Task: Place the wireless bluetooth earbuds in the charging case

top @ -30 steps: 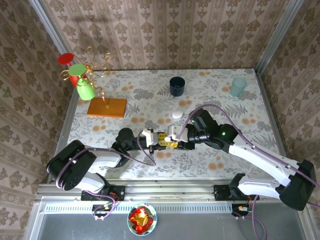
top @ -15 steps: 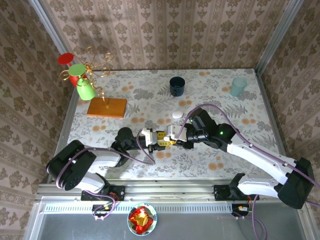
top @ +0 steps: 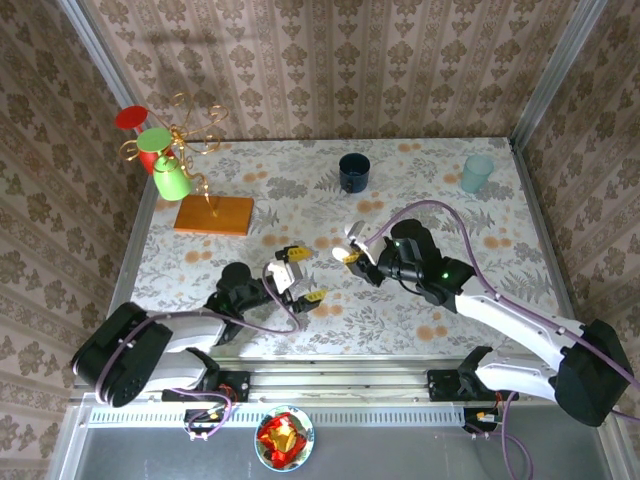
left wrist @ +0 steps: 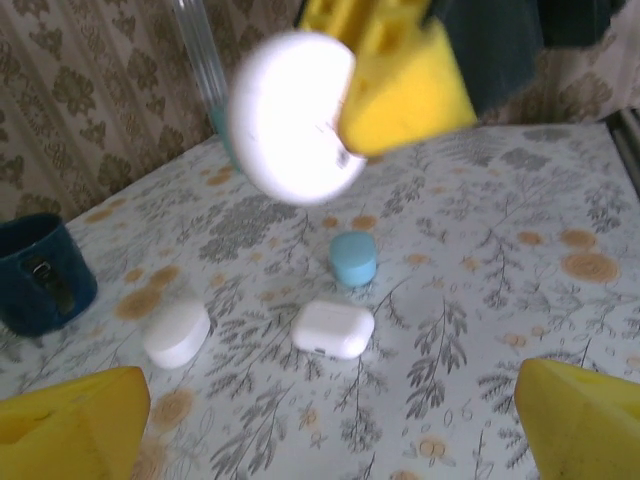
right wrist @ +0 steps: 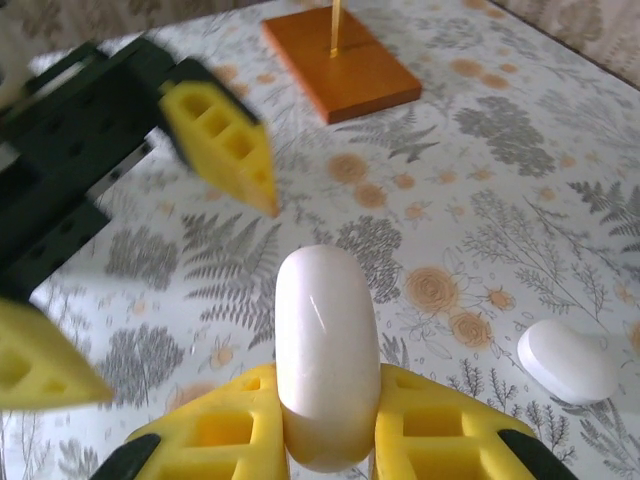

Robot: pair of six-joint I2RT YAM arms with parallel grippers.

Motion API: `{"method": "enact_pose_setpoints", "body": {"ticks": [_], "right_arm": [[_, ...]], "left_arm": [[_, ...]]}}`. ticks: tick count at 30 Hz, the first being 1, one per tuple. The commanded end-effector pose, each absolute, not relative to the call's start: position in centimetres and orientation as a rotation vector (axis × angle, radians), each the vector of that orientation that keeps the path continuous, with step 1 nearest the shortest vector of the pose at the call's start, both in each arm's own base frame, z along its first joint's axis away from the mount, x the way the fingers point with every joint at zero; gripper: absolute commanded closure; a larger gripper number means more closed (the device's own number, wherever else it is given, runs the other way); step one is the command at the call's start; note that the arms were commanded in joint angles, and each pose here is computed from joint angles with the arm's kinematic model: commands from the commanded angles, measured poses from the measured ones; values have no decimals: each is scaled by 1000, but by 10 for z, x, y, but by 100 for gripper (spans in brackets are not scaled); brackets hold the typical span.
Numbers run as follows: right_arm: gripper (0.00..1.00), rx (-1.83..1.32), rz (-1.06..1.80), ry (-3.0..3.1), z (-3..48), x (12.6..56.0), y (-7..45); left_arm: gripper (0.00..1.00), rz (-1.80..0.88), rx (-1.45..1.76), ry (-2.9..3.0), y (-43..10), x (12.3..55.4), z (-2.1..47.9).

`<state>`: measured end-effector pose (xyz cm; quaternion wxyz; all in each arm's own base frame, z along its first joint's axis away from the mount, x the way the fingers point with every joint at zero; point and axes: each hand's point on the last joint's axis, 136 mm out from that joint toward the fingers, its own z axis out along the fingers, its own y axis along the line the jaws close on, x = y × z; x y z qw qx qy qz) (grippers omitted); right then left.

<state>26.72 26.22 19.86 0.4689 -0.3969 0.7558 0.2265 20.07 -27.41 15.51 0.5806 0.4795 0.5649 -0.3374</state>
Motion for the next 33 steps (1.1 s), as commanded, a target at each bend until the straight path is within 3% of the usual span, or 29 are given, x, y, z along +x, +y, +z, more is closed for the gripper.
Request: {"method": "enact_pose_setpoints", "body": {"ticks": [1,15,33], "right_arm": [[89,-704,613,1941,203,292,261],[86,-501,737,2347,102,324,298],[78,-501,726,2489,45,348,315]], "left_arm": [[5,-702,1175,1416,-268,204,135],[0,-555,1184,1545,-241,205,137],[0,-585,1185,1587,-242,205,129]]}}
